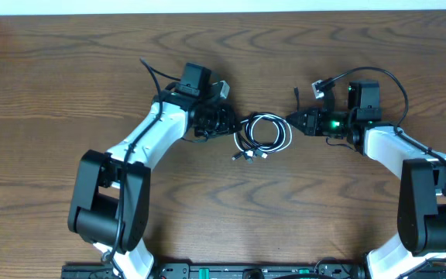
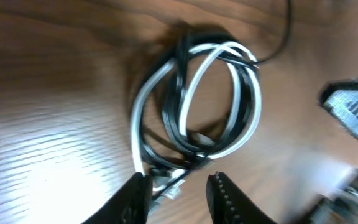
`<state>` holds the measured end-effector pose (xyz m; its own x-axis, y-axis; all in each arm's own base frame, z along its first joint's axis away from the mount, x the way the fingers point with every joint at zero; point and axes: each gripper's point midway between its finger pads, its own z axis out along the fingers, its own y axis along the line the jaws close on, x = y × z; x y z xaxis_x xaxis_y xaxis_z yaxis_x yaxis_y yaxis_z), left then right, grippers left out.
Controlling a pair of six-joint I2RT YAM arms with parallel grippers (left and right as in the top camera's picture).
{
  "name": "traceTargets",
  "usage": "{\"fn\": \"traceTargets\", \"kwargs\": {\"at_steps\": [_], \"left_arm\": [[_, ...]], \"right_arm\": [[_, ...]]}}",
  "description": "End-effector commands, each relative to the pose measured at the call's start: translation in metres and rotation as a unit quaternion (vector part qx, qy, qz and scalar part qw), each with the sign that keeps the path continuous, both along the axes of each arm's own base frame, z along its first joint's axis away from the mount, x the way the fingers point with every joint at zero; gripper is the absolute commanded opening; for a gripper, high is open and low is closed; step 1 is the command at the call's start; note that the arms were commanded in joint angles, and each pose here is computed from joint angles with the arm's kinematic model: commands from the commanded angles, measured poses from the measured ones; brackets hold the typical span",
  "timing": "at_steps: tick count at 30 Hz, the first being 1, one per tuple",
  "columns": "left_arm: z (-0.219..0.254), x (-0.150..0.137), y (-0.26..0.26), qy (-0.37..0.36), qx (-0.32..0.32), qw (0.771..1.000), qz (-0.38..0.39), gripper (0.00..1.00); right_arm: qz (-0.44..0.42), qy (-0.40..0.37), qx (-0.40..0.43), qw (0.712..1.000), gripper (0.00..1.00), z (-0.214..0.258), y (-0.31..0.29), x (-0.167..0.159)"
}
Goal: Untangle cables
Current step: 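Lower the coil to center and grip it with both grippers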
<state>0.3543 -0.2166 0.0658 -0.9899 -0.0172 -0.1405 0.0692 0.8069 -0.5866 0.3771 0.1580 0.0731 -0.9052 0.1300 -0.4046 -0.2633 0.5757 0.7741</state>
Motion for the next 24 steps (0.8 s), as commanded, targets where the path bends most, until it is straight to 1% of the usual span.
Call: {"fn": "traceTargets", "kwargs": {"at_steps": [1, 3, 6, 8, 12, 17, 22, 24], "left_arm": [[-0.008, 0.007, 0.01, -0.033, 0.086, 0.996, 0.013, 0.29], [-0.012, 0.007, 0.008, -0.041, 0.114, 0.992, 0.025, 0.26], [-0.015, 0.012, 0.005, -0.077, 0.157, 0.984, 0.026, 0.26], [-0.018, 0.014, -0.001, -0.093, 0.173, 0.98, 0.023, 0.26], [-0.032, 0.01, -0.015, -0.082, 0.174, 0.981, 0.028, 0.26], [-0.05, 0.013, -0.022, -0.078, 0.173, 0.981, 0.029, 0.27], [-0.057, 0.014, -0.023, -0.074, 0.173, 0.982, 0.034, 0.27], [-0.057, 0.016, -0.024, -0.077, 0.171, 0.982, 0.034, 0.27]], "right_arm": [[-0.004, -0.003, -0.009, 1.0, 0.01, 0.003, -0.002, 0.003], [-0.013, 0.002, -0.021, 1.0, 0.01, -0.001, -0.005, 0.005], [-0.021, 0.003, -0.035, 0.999, 0.01, -0.005, -0.008, 0.006], [-0.02, 0.0, -0.038, 0.999, 0.01, -0.006, -0.009, 0.006], [-0.019, -0.001, -0.04, 0.999, 0.01, -0.006, -0.009, 0.006], [-0.018, -0.003, -0.042, 0.999, 0.01, -0.006, -0.008, 0.006], [-0.011, -0.006, -0.045, 0.999, 0.01, -0.006, -0.001, 0.005], [-0.016, -0.007, -0.059, 0.998, 0.01, -0.01, -0.001, 0.006]]}}
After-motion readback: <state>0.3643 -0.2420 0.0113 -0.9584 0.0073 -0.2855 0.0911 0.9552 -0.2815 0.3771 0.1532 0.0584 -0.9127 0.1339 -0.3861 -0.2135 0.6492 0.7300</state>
